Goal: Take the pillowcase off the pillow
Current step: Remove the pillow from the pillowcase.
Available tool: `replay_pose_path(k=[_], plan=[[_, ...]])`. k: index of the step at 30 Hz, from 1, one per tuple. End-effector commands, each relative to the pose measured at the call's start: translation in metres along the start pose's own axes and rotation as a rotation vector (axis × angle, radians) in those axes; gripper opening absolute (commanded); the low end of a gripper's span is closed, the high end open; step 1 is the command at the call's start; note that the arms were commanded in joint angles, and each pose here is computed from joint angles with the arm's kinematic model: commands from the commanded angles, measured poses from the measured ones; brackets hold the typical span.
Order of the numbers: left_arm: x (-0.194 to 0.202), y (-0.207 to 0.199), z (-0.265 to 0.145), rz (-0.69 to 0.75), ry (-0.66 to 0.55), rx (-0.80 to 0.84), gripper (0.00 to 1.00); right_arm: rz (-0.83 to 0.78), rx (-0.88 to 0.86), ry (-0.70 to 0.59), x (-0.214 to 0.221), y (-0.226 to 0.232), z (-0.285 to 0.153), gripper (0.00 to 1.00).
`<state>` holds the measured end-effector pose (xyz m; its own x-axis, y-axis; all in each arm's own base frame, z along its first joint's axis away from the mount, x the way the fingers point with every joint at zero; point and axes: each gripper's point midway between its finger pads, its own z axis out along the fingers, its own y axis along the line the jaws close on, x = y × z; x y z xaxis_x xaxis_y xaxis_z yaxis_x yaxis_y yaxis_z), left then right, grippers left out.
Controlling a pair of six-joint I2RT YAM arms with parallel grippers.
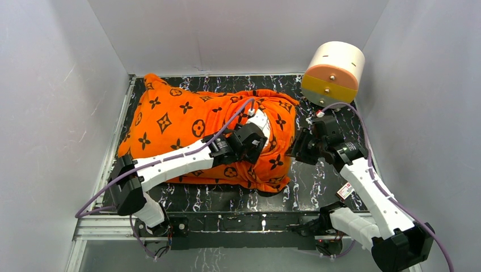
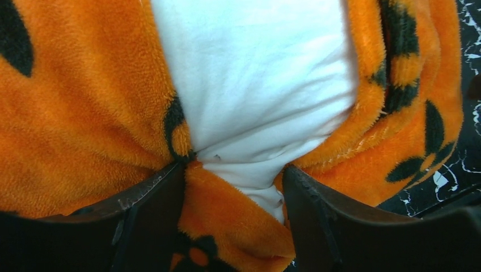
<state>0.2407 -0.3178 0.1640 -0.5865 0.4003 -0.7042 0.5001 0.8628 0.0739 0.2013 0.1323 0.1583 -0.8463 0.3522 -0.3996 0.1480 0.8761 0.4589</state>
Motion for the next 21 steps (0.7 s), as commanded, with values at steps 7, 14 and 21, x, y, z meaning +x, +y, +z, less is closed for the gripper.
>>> replay_pose_path(k=[7,14,21], plan=[[0.018,0.009,-0.006,-0.017,0.043,0.041,0.63,-0.141,-0.276,0.021,-0.002,0.111,0.001,0.69],[0.015,0.022,-0.016,-0.071,0.016,0.043,0.64,-0.128,0.039,-0.073,-0.006,0.054,0.025,0.16],[0.014,0.038,-0.019,-0.082,-0.002,0.066,0.65,-0.119,0.29,-0.198,-0.017,-0.009,-0.005,0.0]])
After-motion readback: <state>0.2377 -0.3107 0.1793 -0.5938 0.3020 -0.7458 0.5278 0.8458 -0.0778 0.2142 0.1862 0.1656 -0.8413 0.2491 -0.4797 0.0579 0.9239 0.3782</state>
